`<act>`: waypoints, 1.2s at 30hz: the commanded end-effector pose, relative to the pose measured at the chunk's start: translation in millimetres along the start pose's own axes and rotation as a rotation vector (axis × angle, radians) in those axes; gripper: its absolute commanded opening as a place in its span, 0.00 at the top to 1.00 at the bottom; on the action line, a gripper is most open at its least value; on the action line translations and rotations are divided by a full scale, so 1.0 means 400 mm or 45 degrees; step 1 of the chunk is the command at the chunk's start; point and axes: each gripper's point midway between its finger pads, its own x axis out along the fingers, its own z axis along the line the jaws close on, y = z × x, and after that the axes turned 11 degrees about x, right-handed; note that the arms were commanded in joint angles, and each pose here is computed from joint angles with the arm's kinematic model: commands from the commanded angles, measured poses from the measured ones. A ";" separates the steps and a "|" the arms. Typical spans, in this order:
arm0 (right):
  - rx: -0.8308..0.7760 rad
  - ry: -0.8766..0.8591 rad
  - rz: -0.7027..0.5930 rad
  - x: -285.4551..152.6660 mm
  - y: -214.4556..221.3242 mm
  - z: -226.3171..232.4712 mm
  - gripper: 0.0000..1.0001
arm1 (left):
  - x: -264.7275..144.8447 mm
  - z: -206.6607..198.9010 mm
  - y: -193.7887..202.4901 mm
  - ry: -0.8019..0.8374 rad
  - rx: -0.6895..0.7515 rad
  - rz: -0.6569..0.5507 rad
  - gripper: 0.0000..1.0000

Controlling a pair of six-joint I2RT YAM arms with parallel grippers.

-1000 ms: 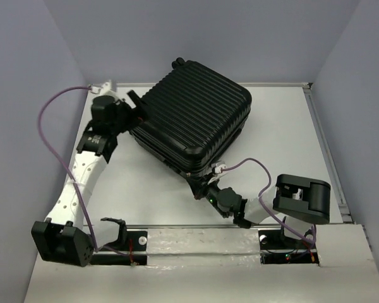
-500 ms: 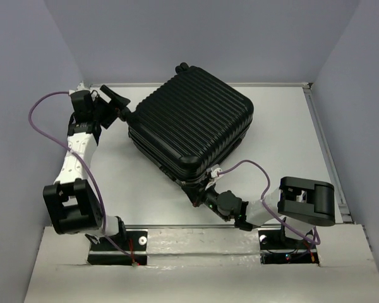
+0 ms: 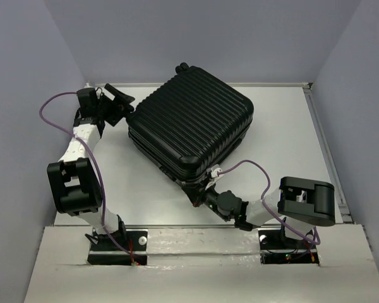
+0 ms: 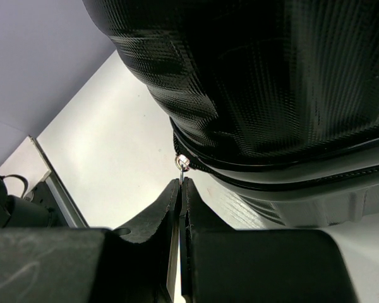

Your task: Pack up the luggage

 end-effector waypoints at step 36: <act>0.033 0.024 0.196 -0.005 -0.091 -0.064 0.93 | -0.122 -0.094 0.095 0.402 -0.124 -0.298 0.94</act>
